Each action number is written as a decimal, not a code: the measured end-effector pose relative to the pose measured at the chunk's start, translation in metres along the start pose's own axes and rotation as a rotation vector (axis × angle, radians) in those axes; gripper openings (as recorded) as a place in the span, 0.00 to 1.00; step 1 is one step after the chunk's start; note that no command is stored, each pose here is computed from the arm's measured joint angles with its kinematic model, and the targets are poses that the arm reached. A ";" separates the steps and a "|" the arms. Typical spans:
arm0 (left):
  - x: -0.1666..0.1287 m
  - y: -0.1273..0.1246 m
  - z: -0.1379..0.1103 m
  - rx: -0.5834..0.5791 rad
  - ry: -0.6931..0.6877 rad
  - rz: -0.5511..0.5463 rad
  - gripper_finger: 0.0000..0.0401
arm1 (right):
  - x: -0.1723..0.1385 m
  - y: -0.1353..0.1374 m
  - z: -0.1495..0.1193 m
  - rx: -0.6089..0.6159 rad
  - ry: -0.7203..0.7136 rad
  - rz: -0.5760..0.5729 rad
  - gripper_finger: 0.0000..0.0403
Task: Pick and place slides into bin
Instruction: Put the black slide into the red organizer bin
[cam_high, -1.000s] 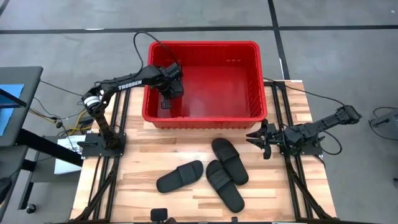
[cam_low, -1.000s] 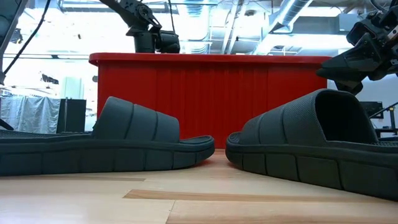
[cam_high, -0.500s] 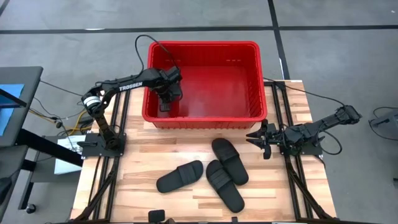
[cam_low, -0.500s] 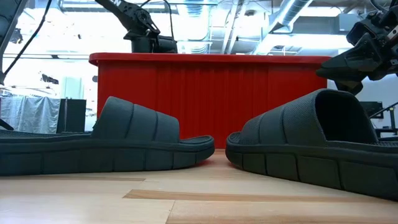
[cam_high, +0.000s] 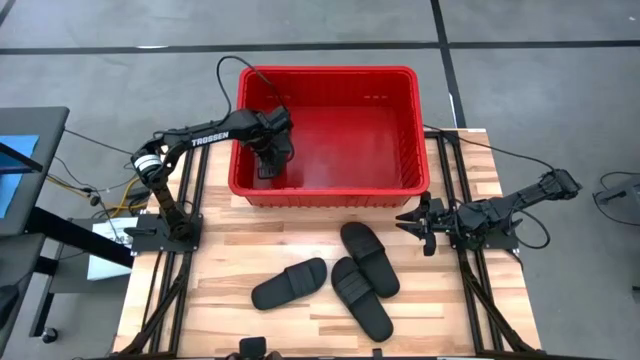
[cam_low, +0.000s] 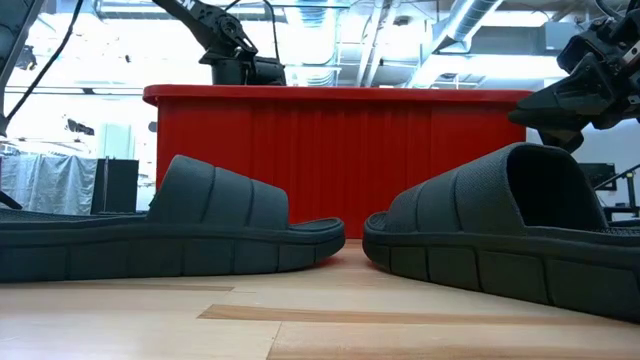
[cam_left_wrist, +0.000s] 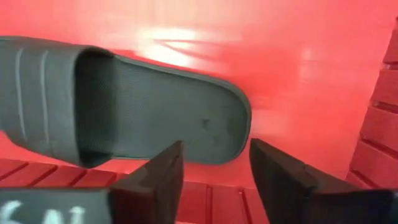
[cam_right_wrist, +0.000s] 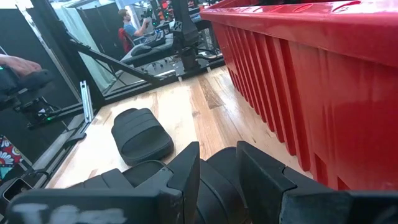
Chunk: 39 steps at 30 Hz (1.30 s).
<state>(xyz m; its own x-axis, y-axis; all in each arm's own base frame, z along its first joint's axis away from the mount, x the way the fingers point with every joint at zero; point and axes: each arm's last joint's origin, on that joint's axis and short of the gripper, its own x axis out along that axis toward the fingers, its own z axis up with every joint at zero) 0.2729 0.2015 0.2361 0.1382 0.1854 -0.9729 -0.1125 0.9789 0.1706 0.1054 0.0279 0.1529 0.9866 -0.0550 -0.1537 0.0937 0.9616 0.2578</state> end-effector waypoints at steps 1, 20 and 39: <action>0.000 0.000 0.000 0.000 0.001 0.002 0.47 | 0.000 0.000 0.000 0.000 0.000 0.000 0.24; -0.074 0.025 0.020 0.029 -0.014 0.274 0.48 | 0.000 0.000 0.000 0.000 0.000 0.000 0.24; -0.270 -0.001 -0.010 -0.229 -0.495 0.368 0.39 | 0.000 0.000 0.000 0.000 0.000 0.000 0.24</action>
<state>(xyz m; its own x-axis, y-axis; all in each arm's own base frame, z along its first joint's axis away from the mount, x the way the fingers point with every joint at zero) 0.2256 0.1496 0.4971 0.4811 0.5759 -0.6610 -0.4383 0.8110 0.3875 0.1054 0.0279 0.1529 0.9866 -0.0554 -0.1537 0.0941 0.9616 0.2577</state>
